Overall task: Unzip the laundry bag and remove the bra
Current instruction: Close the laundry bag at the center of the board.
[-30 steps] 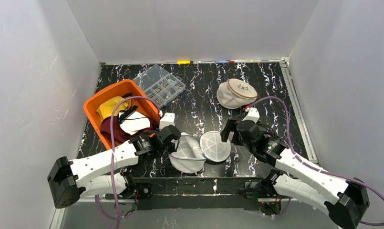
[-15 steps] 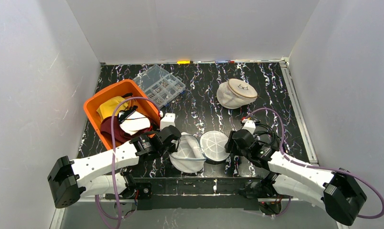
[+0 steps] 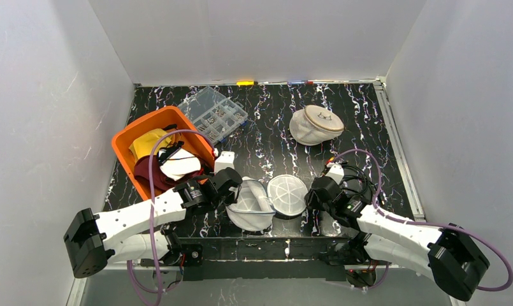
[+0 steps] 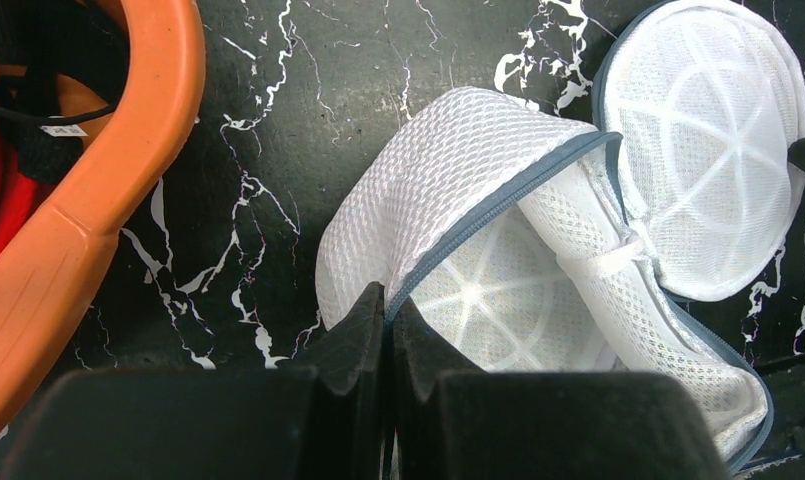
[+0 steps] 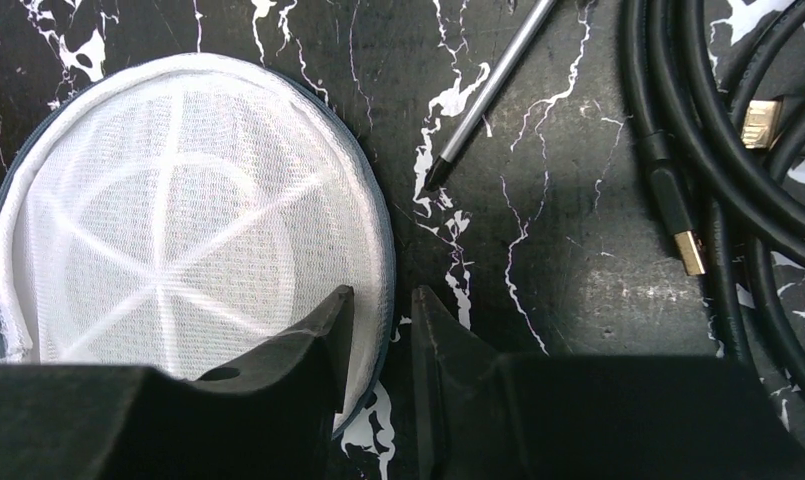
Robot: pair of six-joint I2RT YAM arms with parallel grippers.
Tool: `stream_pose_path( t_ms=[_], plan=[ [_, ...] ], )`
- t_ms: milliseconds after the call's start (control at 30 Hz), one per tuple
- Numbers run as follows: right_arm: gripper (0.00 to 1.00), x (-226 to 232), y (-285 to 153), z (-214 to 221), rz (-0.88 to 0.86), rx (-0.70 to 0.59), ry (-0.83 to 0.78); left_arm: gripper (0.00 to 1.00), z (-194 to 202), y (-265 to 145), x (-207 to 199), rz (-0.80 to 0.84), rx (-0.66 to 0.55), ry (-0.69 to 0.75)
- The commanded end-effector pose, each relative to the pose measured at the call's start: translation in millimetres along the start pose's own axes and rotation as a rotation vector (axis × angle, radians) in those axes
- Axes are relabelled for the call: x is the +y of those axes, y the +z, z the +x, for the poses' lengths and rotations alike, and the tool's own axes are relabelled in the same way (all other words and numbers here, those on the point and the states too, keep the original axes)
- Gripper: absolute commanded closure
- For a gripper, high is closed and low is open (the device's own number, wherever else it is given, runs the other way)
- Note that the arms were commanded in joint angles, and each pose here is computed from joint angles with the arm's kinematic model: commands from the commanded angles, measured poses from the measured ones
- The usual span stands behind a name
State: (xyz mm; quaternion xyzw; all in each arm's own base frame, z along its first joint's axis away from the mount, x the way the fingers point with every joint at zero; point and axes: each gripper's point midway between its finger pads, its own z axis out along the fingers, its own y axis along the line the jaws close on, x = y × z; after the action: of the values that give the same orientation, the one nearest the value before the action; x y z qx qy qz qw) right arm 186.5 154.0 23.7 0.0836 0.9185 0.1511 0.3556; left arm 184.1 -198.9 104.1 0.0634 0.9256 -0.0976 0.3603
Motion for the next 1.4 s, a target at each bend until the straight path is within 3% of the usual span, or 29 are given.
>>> stream_pose_path(
  t_ms=[0, 233, 533, 900, 1100, 1333, 1367],
  plan=[
    [0.67, -7.4, 5.2, 8.2, 0.019, 0.01, 0.025, 1.0, -6.4, -2.7, -1.6, -0.003, -0.005, 0.004],
    [0.99, -4.4, 2.8, 8.5, 0.008, 0.021, 0.02, 1.0, -6.5, -3.0, -6.9, 0.018, 0.004, 0.004],
    [0.99, 31.6, -57.1, -80.0, -0.049, -0.146, -0.176, 1.0, -31.4, -6.9, -15.8, 0.022, -0.055, 0.023],
    [0.99, 87.5, -140.4, -165.4, -0.147, -0.213, -0.375, 1.0, -92.4, -5.1, -64.8, 0.075, -0.145, 0.035],
    [0.99, 126.7, -159.0, -164.4, -0.332, -0.159, -0.445, 1.0, -99.4, 18.6, -87.7, 0.103, -0.16, -0.014],
    [0.99, 139.1, -152.3, -132.6, -0.488, -0.1, -0.495, 1.0, -75.3, 48.6, -76.1, -0.002, -0.043, -0.073],
    [0.99, 140.2, -151.3, -128.6, -0.503, -0.091, -0.504, 0.96, -73.5, 48.8, -75.4, 0.004, -0.036, -0.081]
  ],
)
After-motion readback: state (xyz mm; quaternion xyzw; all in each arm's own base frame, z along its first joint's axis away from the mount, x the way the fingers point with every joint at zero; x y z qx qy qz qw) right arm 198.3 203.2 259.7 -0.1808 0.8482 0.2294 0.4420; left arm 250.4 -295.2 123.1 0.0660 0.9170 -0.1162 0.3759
